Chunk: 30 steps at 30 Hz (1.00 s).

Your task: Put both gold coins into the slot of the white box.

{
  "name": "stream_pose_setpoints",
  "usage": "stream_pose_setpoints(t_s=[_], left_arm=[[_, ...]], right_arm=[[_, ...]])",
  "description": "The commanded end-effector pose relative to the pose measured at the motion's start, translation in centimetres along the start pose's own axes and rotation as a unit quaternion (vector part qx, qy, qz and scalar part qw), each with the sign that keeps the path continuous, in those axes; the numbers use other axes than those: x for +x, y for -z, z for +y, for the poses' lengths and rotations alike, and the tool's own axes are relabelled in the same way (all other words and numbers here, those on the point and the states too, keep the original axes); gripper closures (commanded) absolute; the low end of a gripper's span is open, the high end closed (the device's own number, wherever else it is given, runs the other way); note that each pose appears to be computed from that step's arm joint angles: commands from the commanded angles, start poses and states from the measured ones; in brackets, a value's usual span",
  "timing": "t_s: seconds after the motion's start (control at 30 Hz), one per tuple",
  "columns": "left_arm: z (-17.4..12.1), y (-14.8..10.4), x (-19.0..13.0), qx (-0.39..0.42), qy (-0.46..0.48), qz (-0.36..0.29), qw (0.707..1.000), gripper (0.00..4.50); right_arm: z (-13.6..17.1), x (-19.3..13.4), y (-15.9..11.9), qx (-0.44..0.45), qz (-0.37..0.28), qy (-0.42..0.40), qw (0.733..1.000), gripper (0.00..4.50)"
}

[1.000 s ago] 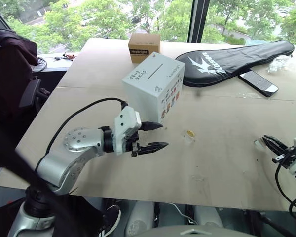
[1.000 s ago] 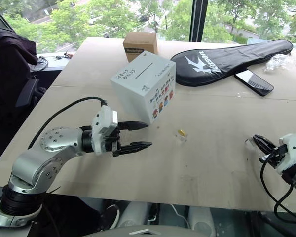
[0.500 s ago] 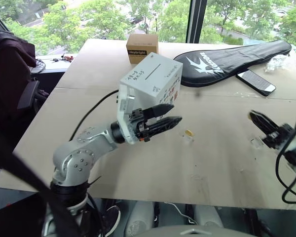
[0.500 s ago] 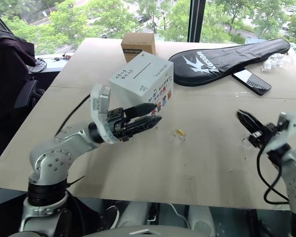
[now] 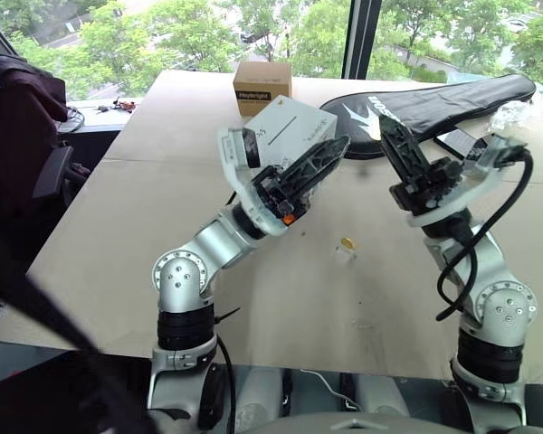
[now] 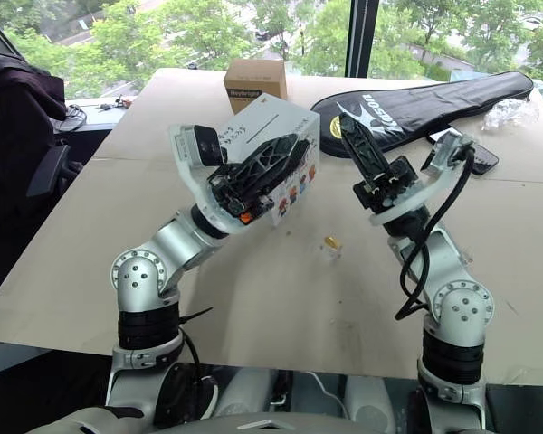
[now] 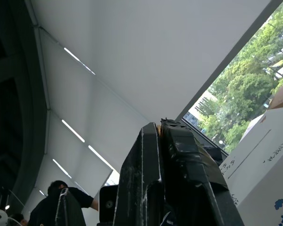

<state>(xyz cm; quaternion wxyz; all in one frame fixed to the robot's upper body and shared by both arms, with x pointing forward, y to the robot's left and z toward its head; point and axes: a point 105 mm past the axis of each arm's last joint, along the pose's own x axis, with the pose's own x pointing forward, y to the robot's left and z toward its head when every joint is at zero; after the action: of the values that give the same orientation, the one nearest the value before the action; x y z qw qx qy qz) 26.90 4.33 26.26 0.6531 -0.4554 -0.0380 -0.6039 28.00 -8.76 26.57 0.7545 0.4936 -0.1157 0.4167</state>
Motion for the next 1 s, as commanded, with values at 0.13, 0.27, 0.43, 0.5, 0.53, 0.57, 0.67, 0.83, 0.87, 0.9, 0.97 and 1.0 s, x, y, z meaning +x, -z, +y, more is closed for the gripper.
stream_pose_setpoints(t_s=[0.13, 0.27, 0.43, 0.5, 0.53, 0.57, 0.67, 0.83, 0.87, 0.9, 0.97, 1.0], left_arm=[[-0.6, -0.3, 0.6, -0.005, 0.007, -0.026, 1.0, 3.07], [-0.2, -0.5, 0.6, -0.008, -0.001, -0.032, 0.999, 3.07], [0.1, -0.1, 0.7, -0.008, -0.005, -0.027, 1.0, 3.07], [0.1, -0.1, 0.8, -0.009, -0.005, -0.027, 1.0, 3.07], [0.1, 0.0, 0.8, -0.009, -0.005, -0.027, 1.0, 3.07], [0.1, 0.0, 0.9, -0.009, -0.005, -0.027, 1.0, 3.07], [0.2, 0.0, 0.9, -0.009, -0.006, -0.028, 1.0, 3.07], [0.3, 0.0, 0.9, -0.009, -0.008, -0.027, 1.0, 3.07], [0.3, 0.1, 0.9, -0.009, -0.008, -0.026, 1.0, 3.07], [0.3, 0.1, 0.8, -0.01, -0.007, -0.024, 1.0, 3.07], [0.2, 0.3, 0.9, -0.012, -0.005, -0.022, 1.0, 3.07], [0.2, 0.3, 0.9, -0.013, -0.005, -0.022, 1.0, 3.07]], right_arm=[[2.0, 0.5, 0.6, 0.008, -0.006, -0.034, 0.999, 4.5], [2.3, 0.5, 0.8, 0.008, -0.001, -0.041, 0.999, 4.5], [2.5, 0.4, 1.0, 0.009, 0.009, -0.049, 0.999, 4.5], [2.5, 0.4, 1.1, 0.004, 0.015, -0.05, 0.999, 4.5], [2.5, 0.4, 1.2, 0.003, 0.017, -0.051, 0.999, 4.5], [2.5, 0.4, 1.2, 0.002, 0.019, -0.053, 0.998, 4.5], [2.7, 0.4, 1.5, 0.001, 0.026, -0.06, 0.998, 4.5], [3.0, 0.4, 1.7, 0.0, 0.029, -0.068, 0.997, 4.5], [3.1, 0.4, 1.8, 0.0, 0.03, -0.07, 0.997, 4.5], [3.1, 0.4, 1.8, -0.001, 0.031, -0.071, 0.997, 4.5], [3.2, 0.4, 1.9, -0.001, 0.031, -0.073, 0.997, 4.5], [3.2, 0.4, 1.9, -0.002, 0.032, -0.073, 0.997, 4.5]])
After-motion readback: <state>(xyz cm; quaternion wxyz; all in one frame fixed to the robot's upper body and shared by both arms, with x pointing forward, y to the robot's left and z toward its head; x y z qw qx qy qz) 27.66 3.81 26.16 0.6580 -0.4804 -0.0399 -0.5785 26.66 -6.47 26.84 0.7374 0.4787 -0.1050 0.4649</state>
